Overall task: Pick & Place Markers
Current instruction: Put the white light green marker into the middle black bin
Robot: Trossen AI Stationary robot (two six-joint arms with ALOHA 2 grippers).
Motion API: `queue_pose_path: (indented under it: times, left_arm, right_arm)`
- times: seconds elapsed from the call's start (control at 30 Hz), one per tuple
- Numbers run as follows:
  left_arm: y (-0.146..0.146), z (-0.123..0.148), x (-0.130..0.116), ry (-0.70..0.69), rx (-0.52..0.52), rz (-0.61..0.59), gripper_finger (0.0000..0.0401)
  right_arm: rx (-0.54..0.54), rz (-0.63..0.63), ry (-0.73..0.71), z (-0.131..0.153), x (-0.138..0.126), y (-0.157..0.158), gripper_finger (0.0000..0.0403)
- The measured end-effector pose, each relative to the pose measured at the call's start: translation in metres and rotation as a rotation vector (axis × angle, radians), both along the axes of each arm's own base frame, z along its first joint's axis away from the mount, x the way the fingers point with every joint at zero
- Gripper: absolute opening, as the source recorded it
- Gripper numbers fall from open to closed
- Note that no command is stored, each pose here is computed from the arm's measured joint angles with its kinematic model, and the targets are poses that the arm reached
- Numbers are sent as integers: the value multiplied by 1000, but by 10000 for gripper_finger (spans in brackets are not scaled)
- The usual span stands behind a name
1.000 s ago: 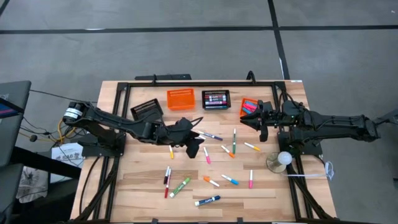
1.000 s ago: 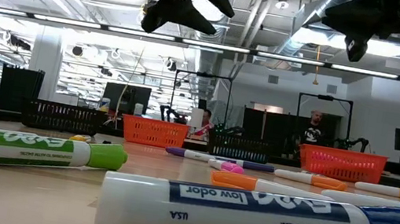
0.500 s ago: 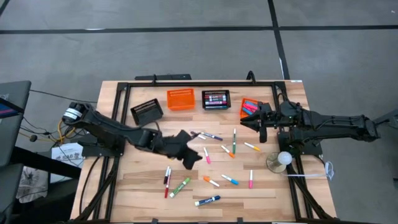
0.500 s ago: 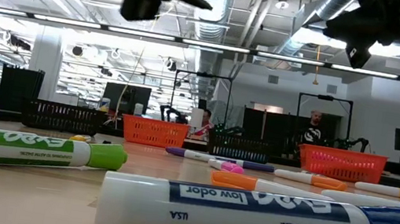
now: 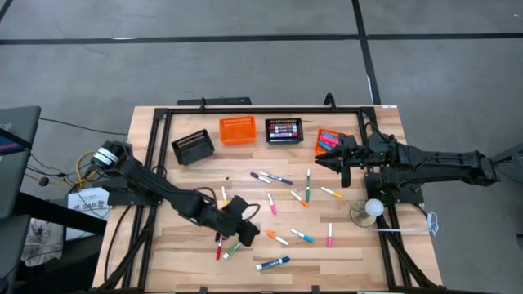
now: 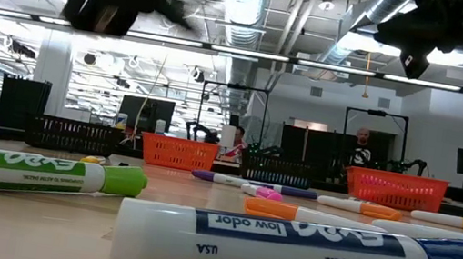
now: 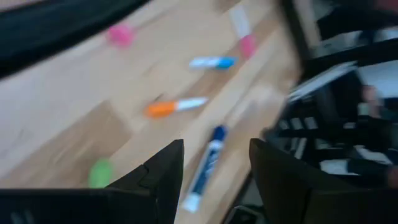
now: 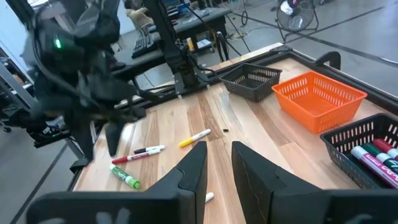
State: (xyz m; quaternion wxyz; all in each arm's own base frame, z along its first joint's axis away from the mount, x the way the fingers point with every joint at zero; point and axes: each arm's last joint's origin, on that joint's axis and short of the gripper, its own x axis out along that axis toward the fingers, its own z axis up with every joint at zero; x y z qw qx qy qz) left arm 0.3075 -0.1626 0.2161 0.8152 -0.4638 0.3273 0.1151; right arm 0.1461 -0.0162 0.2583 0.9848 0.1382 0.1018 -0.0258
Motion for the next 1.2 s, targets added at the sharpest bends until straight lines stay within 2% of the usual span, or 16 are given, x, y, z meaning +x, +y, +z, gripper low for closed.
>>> queue_pose_path:
  times: [0.1,0.23,0.37,0.53,0.67,0.8,0.97,1.2]
  left_arm:
    - [-5,-19,4,73,-34,-8,182]
    - [-7,-30,6,110,-47,-27,182]
    - [-4,-27,7,100,-52,-21,182]
    - [4,-18,11,50,-57,50,182]
    - [8,-18,12,55,-54,63,182]
    - [8,-22,8,112,-62,47,182]
    - [8,-29,0,252,-98,-2,182]
    - [2,-20,2,265,-129,-38,182]
  right_arm:
    - [0,0,0,0,0,0,64]
    - [-30,6,1,0,0,0,64]
    - [-68,14,1,0,0,0,64]
    - [-69,14,1,0,0,0,64]
    - [-69,14,1,0,0,0,64]
    - [-69,14,1,0,0,0,64]
    - [-69,14,1,0,0,0,64]
    - [-70,14,1,0,0,0,64]
